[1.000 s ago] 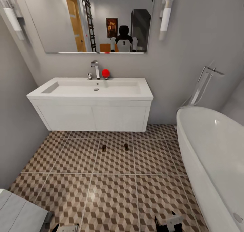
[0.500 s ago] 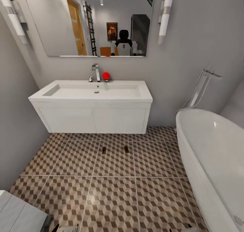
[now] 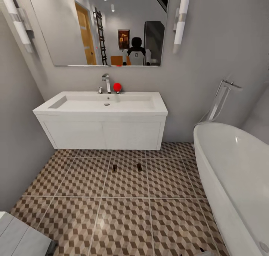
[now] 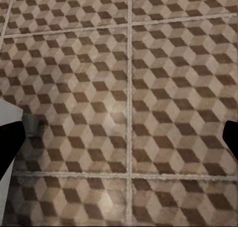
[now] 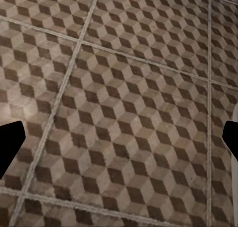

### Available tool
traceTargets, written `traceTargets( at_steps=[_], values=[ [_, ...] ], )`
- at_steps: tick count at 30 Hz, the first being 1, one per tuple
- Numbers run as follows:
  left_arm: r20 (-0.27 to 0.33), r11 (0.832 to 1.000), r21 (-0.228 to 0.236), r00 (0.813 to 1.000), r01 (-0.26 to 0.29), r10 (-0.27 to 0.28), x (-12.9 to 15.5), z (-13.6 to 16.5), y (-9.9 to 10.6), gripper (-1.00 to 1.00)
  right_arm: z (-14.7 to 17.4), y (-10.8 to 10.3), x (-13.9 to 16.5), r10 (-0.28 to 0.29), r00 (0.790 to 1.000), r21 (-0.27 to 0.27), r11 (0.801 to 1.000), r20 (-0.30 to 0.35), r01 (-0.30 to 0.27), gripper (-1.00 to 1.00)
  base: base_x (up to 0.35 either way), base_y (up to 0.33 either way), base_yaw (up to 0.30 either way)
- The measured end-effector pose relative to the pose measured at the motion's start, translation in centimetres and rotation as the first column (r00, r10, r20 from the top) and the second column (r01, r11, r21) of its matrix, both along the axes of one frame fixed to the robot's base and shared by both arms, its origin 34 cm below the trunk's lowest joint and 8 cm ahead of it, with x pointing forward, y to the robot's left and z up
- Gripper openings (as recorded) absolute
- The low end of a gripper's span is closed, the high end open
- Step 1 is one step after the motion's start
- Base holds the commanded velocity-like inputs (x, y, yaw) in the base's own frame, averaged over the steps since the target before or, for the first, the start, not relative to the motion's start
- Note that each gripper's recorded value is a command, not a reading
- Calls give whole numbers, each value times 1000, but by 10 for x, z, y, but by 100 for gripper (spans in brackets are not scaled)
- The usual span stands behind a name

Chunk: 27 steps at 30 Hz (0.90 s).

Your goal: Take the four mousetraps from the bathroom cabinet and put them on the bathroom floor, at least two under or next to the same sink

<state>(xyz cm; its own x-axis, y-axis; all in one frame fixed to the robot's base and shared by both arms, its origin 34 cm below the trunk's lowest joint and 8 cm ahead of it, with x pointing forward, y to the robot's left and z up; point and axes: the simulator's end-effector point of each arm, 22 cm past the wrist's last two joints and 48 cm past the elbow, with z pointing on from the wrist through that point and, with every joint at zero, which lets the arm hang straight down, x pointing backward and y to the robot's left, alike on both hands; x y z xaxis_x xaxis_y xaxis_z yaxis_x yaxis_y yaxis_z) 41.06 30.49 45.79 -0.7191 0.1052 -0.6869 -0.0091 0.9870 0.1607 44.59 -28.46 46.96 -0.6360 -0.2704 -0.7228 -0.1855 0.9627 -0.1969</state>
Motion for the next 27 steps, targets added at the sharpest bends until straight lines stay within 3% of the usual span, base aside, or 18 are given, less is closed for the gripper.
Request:
traceTargets(
  at_steps=[7, 19, 22, 27],
  values=[
    [-1, 1000, 4, 1000, -1, 1, -26, 1, 5, 100, 1, 19, 0, 8, 1000, 27, 1000, 4, -8, 100, 0, 0, 0],
    [4, 1000, 8, 1000, -3, 3, -31, 3, 8, 100, 6, 37, 3, 7, 1000, 51, 999, 17, -8, 100, 0, 0, 0],
    [4, 1000, 9, 1000, -3, 3, -32, 3, 8, 100, 1, 35, -1, 5, 1000, 41, 999, -14, -5, 100, 0, 0, 0],
    [4, 1000, 7, 1000, -6, 6, -32, 3, 7, 100, -17, 32, -19, 0, 991, 9, 1000, -132, 1, 100, 0, 0, 0]
  ],
)
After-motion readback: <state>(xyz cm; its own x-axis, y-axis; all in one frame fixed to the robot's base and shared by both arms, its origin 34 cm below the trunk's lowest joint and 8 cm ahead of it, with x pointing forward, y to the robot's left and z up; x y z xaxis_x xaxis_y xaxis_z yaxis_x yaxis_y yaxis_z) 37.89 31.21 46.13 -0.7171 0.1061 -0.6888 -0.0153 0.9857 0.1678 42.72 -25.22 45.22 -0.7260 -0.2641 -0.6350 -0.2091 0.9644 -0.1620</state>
